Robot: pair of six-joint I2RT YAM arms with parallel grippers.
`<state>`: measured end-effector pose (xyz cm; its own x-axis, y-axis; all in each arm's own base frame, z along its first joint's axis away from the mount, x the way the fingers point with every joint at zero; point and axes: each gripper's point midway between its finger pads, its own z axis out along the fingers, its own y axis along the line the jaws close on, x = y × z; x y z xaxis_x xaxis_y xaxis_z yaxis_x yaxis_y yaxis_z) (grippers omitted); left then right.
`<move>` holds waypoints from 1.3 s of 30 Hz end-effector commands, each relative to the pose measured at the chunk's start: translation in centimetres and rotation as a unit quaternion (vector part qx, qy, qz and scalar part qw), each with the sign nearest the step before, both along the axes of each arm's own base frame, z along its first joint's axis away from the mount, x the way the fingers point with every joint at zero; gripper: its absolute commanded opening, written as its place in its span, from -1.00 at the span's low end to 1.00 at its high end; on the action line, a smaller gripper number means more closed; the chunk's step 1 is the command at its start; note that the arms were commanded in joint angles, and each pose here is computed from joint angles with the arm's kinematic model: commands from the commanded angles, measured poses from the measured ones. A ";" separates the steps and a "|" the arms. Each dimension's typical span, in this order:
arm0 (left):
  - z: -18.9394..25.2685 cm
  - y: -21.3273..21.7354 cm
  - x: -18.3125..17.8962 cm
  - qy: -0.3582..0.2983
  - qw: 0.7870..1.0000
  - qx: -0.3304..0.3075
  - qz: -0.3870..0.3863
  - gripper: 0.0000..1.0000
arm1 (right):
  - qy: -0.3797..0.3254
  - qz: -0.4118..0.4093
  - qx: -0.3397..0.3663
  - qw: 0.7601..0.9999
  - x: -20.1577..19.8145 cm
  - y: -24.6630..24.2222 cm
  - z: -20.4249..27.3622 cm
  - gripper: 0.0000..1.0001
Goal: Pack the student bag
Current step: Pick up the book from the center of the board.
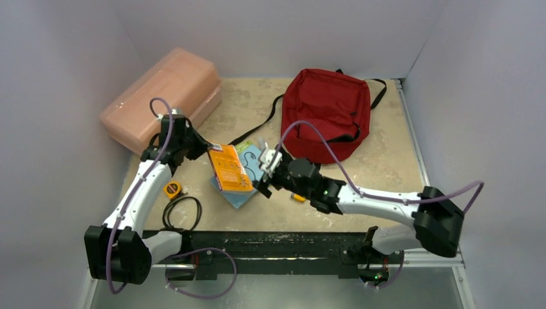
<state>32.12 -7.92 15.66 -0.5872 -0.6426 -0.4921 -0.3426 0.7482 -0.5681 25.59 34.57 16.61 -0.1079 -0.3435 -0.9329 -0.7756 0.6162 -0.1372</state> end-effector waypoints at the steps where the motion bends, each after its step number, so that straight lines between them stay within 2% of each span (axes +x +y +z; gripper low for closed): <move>1: 1.5 1.1 -2.6 0.059 0.997 0.022 0.033 -1.00 | -0.229 0.134 0.002 0.964 -4.2 2.8 6.2 0.98; 4: 2.3 1.4 -3.0 0.066 0.996 0.015 0.058 -1.00 | -0.264 0.148 0.008 0.953 -6.6 5.3 7.0 0.98; 10: 2.2 2.0 -4.1 0.098 0.989 0.005 0.107 -1.00 | -0.274 0.017 0.024 0.961 -7.2 8.3 7.8 0.98; 15: 2.0 2.9 -4.6 0.103 0.985 0.017 0.134 -1.00 | -0.257 -0.021 0.005 0.966 -7.6 9.9 7.0 0.98; 19: 2.3 3.0 -4.9 0.097 0.985 0.016 0.142 -1.00 | -0.235 -0.094 -0.050 0.966 -5.9 10.3 5.4 0.79; 21: 2.2 3.1 -5.0 0.095 0.984 0.021 0.146 -1.00 | -0.240 -0.087 -0.058 0.965 -5.9 10.8 5.2 0.73; 22: 2.2 3.4 -5.0 0.094 0.984 0.032 0.148 -1.00 | -0.213 -0.029 -0.055 0.975 -7.3 12.0 4.3 0.69; 25: 2.2 4.2 -4.7 0.090 0.982 0.055 0.155 -1.00 | -0.185 -0.015 -0.044 0.982 -7.9 11.6 4.3 0.86; 27: 2.3 5.0 -4.5 0.084 0.980 0.074 0.164 -1.00 | -0.163 0.014 -0.062 0.985 -8.8 11.1 4.1 0.92; 31: 2.5 5.5 -4.2 0.075 0.979 0.089 0.169 -1.00 | -0.067 0.075 -0.032 0.994 -11.5 11.7 5.3 0.98; 36: 2.9 5.2 -4.2 0.073 0.980 0.084 0.165 -1.00 | 0.033 0.049 0.018 0.998 -12.0 13.9 6.7 0.96; 39: 3.1 5.2 -4.5 0.072 0.981 0.085 0.161 -1.00 | 0.023 0.003 0.003 1.000 -10.1 14.8 5.3 0.90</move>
